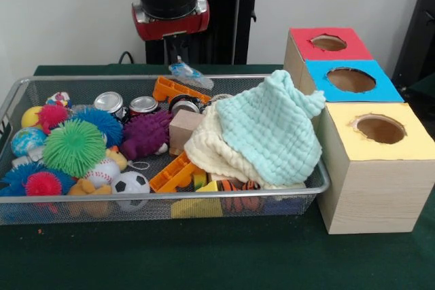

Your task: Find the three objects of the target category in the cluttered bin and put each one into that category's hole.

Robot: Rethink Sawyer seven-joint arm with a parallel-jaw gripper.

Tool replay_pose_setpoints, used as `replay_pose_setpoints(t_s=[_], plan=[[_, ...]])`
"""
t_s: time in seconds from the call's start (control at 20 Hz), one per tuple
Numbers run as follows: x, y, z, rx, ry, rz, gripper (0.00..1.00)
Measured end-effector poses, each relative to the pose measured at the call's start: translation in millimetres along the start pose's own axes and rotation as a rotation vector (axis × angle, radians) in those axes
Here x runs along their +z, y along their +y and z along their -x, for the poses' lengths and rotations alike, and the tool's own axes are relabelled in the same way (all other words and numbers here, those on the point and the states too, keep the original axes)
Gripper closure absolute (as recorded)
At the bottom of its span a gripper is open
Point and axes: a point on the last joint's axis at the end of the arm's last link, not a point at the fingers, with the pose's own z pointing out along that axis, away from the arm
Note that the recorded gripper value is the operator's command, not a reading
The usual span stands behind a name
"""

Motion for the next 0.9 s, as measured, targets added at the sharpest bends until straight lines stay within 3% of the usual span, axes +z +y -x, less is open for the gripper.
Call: replay_pose_setpoints(t_s=[0.45,0.6,0.9], plan=[[-38.4,52.7,15.1,-0.048,-0.023,-0.017,1.0],[-54.5,91.9,25.9,-0.083,-0.047,-0.024,1.0],[-67.1,144.0,37.0,-0.121,-0.069,-0.019,1.0]])
